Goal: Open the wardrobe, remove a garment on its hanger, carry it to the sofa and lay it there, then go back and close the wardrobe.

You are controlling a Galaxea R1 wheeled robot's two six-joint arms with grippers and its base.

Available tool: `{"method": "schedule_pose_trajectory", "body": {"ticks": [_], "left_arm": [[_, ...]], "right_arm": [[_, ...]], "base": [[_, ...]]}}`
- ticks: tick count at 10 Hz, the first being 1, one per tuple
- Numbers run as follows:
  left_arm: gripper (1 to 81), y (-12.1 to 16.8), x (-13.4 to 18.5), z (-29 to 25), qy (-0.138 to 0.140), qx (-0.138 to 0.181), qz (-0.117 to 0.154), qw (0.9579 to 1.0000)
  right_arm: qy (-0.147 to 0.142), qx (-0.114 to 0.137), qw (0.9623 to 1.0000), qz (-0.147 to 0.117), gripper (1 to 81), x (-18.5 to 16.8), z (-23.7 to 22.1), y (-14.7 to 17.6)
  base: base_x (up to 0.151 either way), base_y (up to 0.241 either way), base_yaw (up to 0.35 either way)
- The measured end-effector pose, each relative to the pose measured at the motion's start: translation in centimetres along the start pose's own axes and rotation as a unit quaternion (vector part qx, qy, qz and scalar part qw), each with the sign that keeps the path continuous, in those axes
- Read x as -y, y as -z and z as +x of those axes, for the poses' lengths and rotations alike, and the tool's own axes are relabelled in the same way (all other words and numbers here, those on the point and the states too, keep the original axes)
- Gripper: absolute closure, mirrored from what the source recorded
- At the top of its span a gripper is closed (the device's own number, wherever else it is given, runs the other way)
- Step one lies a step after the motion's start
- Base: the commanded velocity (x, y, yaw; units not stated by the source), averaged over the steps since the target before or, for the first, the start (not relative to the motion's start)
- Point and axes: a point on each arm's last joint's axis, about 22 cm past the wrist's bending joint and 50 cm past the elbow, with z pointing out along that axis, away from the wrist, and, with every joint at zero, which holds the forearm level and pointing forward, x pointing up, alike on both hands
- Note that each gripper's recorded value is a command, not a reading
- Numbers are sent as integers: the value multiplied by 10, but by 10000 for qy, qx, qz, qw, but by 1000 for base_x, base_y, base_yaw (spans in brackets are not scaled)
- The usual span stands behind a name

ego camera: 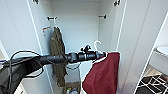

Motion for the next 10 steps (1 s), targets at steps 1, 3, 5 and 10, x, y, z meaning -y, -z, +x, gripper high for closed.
{"method": "schedule_pose_trajectory", "body": {"ticks": [1, 3, 5, 10], "left_arm": [[811, 0, 3, 1, 13, -6, 0, 10000], [811, 0, 2, -6, 47, 18, -18, 10000], [811, -2, -3, -7, 21, 35, -38, 10000], [811, -3, 3, -8, 39, 35, 46, 10000]], "right_arm": [[15, -35, 10000, 13, 10, 3, 8, -1], [12, -42, 10000, 14, 10, 2, 6, -1], [-5, 25, 10000, 2, 10, 0, -5, 0], [2, -11, 10000, 10, 10, 1, -1, 0]], "base": [[-82, 0, 0], [-82, 0, 0], [-100, 0, 0], [-125, 0, 0]]}}
